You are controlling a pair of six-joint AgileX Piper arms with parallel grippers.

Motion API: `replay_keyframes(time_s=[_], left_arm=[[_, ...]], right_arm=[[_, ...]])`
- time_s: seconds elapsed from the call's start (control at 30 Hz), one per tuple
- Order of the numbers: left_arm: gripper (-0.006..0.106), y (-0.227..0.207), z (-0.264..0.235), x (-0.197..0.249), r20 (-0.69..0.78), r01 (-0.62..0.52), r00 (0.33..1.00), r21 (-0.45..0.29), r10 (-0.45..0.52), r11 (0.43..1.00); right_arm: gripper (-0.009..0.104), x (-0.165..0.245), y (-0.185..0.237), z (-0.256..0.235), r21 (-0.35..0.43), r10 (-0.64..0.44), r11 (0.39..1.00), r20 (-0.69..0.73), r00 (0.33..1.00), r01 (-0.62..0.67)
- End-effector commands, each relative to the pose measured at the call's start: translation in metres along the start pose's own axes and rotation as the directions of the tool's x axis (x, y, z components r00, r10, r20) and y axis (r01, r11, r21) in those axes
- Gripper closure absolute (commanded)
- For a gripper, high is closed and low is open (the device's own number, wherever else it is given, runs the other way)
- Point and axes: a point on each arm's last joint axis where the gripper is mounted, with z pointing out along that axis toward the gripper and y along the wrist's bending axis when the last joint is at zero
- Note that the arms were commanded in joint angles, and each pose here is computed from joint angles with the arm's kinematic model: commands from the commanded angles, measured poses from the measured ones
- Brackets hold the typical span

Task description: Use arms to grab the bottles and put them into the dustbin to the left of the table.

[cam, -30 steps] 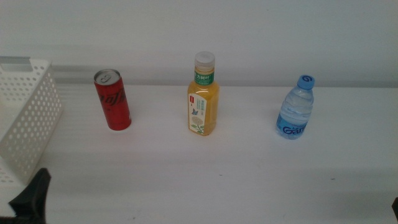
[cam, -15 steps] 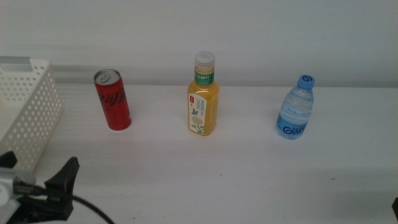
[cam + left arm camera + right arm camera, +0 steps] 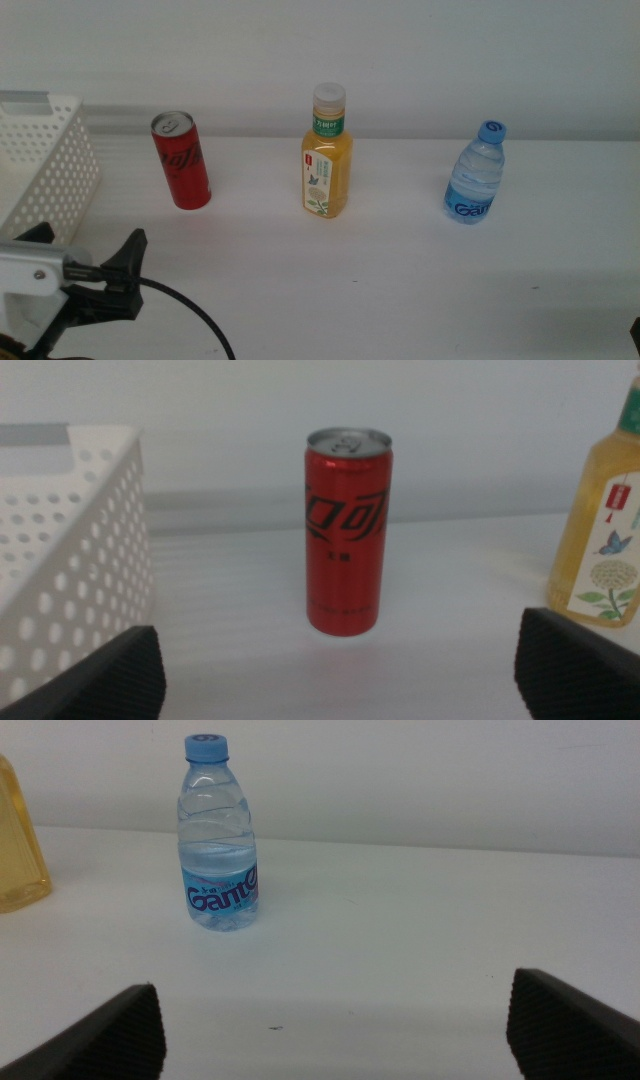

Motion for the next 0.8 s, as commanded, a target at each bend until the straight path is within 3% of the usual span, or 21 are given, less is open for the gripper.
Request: replay_keyframes(time_s=[0.0, 0.77], left_arm=[[0.007, -0.001, -0.004, 0.009, -0.007, 0.012, 1.0, 0.013, -0.011, 1.0], [0.007, -0.003, 0.009, 0.028, -0.051, 0.049, 0.998, 0.037, -0.047, 0.998]], right_arm=[[0.005, 0.011, 0.001, 0.001, 0.007, -0.018, 1.0, 0.006, 1.0, 0.018], [0.005, 0.011, 0.001, 0.001, 0.007, -0.018, 1.0, 0.006, 1.0, 0.018]])
